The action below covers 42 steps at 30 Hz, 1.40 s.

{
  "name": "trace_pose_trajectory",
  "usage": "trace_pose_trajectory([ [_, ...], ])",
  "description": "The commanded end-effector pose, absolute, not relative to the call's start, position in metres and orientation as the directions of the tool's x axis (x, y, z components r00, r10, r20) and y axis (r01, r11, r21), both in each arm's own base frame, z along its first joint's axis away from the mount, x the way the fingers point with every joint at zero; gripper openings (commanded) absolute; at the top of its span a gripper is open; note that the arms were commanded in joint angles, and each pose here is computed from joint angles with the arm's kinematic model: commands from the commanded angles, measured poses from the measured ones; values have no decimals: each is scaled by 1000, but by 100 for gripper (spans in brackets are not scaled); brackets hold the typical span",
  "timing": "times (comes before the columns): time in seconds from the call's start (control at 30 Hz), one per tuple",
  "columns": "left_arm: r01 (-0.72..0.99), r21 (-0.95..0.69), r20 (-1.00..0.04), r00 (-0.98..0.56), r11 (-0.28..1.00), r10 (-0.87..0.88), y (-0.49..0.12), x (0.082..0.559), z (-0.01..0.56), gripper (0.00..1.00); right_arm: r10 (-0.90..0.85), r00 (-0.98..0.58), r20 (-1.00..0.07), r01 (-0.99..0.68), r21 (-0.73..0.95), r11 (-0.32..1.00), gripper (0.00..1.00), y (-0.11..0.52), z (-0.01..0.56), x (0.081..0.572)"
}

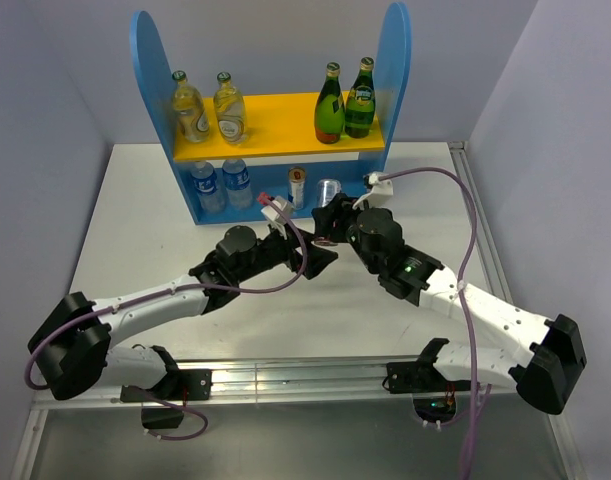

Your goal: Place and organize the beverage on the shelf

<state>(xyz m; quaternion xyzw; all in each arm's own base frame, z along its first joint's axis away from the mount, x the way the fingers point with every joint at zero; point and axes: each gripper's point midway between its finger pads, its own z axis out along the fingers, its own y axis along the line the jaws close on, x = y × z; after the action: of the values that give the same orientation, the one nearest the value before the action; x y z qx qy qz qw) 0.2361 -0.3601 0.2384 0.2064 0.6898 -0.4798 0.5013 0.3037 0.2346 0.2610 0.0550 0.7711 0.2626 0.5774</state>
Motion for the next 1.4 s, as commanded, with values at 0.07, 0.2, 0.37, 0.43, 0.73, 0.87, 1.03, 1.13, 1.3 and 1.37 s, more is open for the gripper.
trace_pose_trajectory([
  [0.07, 807, -447, -890, -358, 386, -283, -371, 238, 278, 99, 503, -268, -821, -358, 570, 740, 0, 245, 315, 290],
  [0.2, 811, -439, -892, -340, 386, -299, -370, 239, 284, 99, 492, -300, -817, -383, 576, 722, 0, 250, 306, 284],
  [0.37, 796, -442, -888, -326, 414, -323, -368, 246, 290, 99, 497, -327, -804, -411, 594, 691, 0, 256, 299, 277],
  [0.43, 781, -449, -886, -327, 434, -328, -366, 249, 287, 99, 502, -338, -796, -419, 605, 677, 0, 257, 296, 274],
  [0.73, 705, -429, -903, -315, 564, -293, -355, 270, 254, 99, 508, -338, -792, -423, 610, 670, 0, 249, 307, 265],
  [0.87, 668, -427, -904, -314, 610, -289, -345, 281, 240, 99, 513, -327, -793, -428, 609, 668, 0, 243, 319, 260],
  [1.03, 654, -421, -907, -315, 629, -280, -340, 287, 231, 99, 515, -323, -794, -430, 608, 667, 0, 238, 324, 256],
  [1.13, 637, -411, -911, -315, 652, -267, -335, 293, 224, 99, 511, -326, -795, -429, 606, 670, 0, 237, 325, 254],
  [1.3, 604, -409, -910, -324, 684, -258, -321, 298, 207, 99, 509, -320, -799, -434, 601, 671, 0, 233, 331, 250],
  [1.37, 585, -413, -907, -333, 698, -257, -314, 301, 199, 99, 507, -319, -801, -430, 599, 676, 0, 230, 332, 249],
])
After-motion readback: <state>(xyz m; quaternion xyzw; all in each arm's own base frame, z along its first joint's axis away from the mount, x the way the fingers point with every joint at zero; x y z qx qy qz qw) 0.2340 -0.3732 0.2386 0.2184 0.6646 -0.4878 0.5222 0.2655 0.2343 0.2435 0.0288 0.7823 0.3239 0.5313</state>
